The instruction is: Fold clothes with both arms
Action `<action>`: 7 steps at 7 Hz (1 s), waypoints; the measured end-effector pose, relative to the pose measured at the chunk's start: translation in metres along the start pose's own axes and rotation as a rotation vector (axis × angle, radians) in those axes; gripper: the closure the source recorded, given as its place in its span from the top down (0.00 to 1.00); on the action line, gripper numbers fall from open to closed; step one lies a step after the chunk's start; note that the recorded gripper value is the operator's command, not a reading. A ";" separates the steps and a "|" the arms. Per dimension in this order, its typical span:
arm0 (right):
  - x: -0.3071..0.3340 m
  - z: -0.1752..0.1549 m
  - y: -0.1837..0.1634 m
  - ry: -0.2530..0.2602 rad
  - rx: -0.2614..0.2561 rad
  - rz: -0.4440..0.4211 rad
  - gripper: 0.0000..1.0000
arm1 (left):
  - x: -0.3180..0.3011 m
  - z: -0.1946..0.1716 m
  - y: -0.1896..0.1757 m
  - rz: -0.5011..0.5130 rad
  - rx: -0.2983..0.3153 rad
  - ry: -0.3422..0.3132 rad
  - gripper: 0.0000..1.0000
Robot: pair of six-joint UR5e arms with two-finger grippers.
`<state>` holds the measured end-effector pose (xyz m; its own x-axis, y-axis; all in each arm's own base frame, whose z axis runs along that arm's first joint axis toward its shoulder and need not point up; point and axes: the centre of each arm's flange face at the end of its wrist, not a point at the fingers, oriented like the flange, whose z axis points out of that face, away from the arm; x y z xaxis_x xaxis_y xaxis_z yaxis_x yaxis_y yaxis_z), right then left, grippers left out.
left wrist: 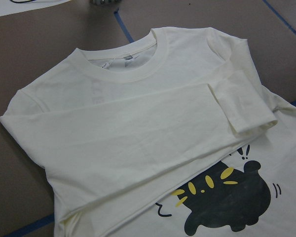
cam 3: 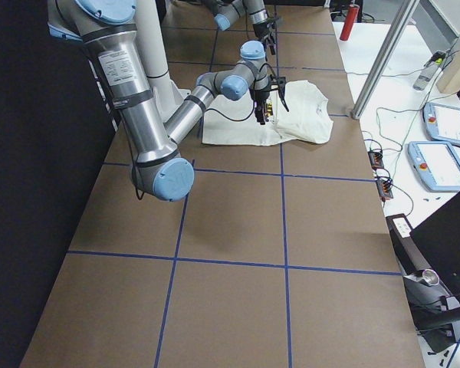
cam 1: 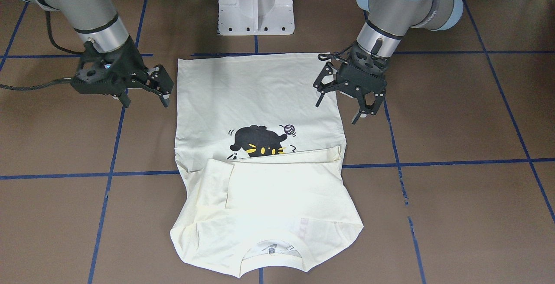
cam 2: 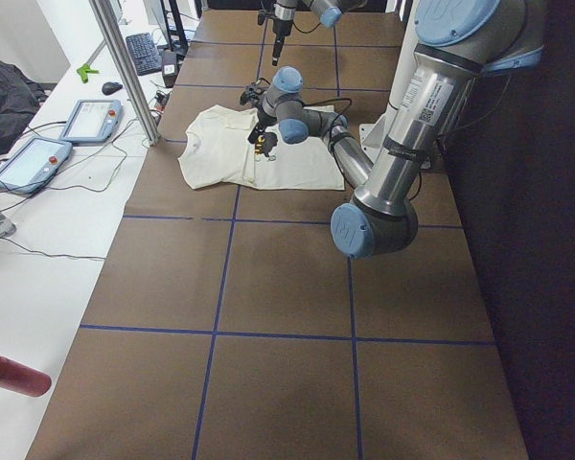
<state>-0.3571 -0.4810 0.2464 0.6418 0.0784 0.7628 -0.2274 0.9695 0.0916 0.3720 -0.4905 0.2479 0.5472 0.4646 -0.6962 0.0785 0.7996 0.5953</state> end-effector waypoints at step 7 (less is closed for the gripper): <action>-0.176 0.133 -0.036 0.247 0.087 -0.165 0.61 | -0.113 -0.023 -0.012 0.032 -0.062 -0.035 1.00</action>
<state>-0.5588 -0.5610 0.1939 0.8314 -0.0138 0.5554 -0.1603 0.9512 0.2636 0.2906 -0.5436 0.3103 0.5777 0.4773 -0.6621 0.0093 0.8073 0.5901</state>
